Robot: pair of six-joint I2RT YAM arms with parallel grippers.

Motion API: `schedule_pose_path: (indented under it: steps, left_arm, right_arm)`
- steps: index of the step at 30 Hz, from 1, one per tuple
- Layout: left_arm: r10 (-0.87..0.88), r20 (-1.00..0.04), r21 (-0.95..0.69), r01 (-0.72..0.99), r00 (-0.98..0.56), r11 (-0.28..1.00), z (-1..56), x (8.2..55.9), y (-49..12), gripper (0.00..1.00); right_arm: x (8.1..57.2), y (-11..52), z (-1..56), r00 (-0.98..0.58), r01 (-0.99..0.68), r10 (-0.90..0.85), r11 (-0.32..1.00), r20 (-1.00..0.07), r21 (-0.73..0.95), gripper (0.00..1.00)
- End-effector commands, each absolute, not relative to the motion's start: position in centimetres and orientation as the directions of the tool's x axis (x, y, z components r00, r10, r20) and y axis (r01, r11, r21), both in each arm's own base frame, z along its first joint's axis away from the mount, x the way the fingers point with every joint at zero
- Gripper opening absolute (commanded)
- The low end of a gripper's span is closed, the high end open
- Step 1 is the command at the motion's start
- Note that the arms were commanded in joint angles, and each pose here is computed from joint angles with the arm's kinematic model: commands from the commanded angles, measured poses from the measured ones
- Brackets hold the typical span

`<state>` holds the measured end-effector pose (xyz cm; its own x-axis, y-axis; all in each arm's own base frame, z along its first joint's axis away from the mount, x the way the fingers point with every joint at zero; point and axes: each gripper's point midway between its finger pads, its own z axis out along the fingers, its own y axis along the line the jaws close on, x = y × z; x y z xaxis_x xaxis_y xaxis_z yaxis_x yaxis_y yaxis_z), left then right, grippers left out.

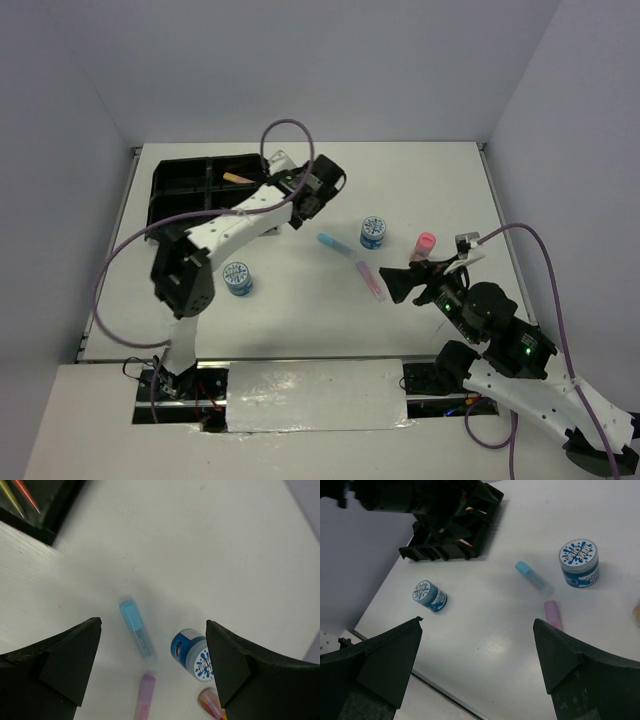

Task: Sort the stationery into containers
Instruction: Pick up the stationery from the center of the board.

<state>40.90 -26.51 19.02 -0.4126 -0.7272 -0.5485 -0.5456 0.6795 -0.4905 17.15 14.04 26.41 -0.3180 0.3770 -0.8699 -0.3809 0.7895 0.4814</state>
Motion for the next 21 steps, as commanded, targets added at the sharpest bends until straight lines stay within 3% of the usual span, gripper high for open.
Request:
schedule_pose_path:
  steps: [1,17,21]
  left_arm:
    - [-0.687,-0.544,-0.291,-0.659,-0.482,0.693,13.6,39.1,-27.1,0.97]
    - [-0.605,-0.482,-0.193,-0.596,-0.634,0.779,5.2,40.5,-33.6,0.85]
    - [-0.591,-0.463,-0.153,-0.597,-0.66,0.787,2.9,39.8,-33.6,0.73]
  right_arm:
    - [16.9,13.2,26.7,-0.325,-0.346,0.407,0.789,-0.854,0.507,1.0]
    - [16.3,13.9,25.6,-0.34,-0.394,0.394,0.765,-0.854,0.51,1.0]
    - [16.2,13.8,25.4,-0.336,-0.395,0.398,0.763,-0.853,0.512,1.0]
